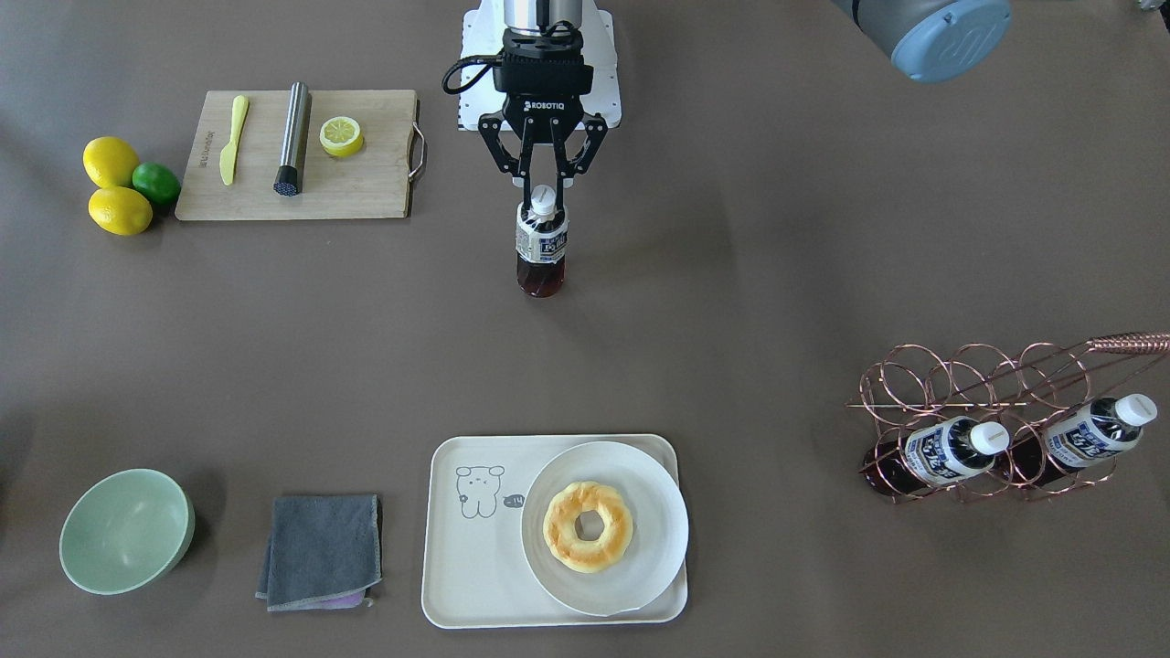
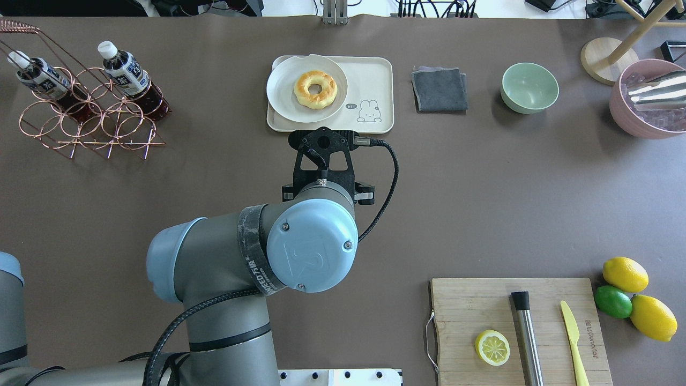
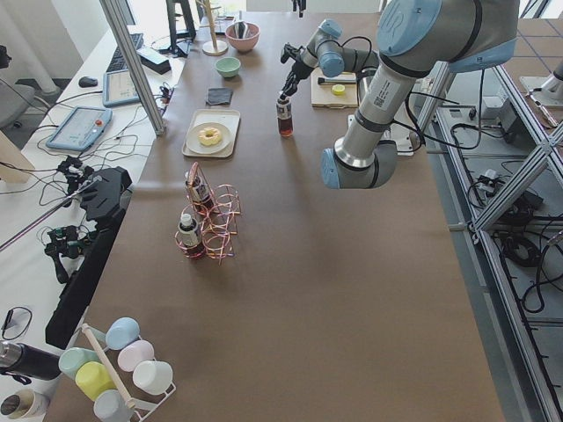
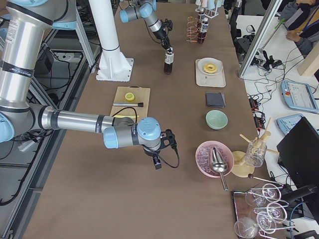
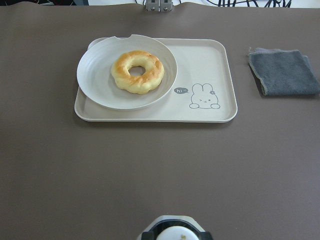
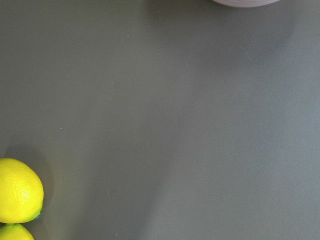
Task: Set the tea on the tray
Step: 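Carry the bottle to the table center and set it down upright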
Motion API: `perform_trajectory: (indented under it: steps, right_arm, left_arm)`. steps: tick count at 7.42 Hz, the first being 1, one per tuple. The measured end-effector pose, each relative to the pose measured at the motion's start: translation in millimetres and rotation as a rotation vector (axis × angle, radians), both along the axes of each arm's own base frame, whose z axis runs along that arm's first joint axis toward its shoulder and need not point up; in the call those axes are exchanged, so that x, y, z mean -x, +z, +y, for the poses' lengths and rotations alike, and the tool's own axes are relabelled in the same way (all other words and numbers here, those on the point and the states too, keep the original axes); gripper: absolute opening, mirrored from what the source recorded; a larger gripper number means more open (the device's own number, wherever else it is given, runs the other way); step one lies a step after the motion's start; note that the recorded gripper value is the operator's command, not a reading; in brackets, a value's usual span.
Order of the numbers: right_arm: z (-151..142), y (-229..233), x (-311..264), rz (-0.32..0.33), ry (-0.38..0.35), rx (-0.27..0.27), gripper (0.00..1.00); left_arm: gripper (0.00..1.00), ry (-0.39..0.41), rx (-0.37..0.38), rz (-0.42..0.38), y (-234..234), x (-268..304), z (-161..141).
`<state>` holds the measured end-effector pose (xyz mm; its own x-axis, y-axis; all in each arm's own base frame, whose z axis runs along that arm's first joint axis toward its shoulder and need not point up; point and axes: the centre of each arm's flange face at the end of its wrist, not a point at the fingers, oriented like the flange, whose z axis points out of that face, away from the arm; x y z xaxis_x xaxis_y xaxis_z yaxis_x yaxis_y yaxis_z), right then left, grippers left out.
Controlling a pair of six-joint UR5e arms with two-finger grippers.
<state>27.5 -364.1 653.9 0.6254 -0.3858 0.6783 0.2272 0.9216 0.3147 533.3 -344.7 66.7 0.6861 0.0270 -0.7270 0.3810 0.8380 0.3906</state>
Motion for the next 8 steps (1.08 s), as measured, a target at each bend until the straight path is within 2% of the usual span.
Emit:
perform_trajectory:
  steps: [1, 2, 4, 5, 8]
  right_arm:
    - [-0.2, -0.1, 0.0, 0.001, 0.000, 0.000, 1.00]
    - [-0.4, -0.2, 0.0, 0.001, 0.000, 0.000, 1.00]
    - [-0.7, 0.0, -0.1, 0.002, 0.001, 0.000, 1.00]
    - [-0.6, 0.3, -0.1, 0.002, 0.001, 0.001, 1.00]
    - [-7.7, -7.9, 0.6, -0.002, 0.008, -0.010, 1.00]
  left_arm:
    - [0.03, -0.002, -0.013, -0.009, 0.6, -0.1, -1.6]
    - [0.67, -0.008, -0.027, -0.011, 0.0, 0.0, -2.4]
    - [0.74, -0.015, -0.038, -0.008, 1.2, -2.5, -3.2]
    - [0.96, -0.016, -0.039, -0.005, 5.0, -4.8, -3.7]
    - [0.96, -0.014, -0.044, 0.014, 2.7, 0.8, -4.8]
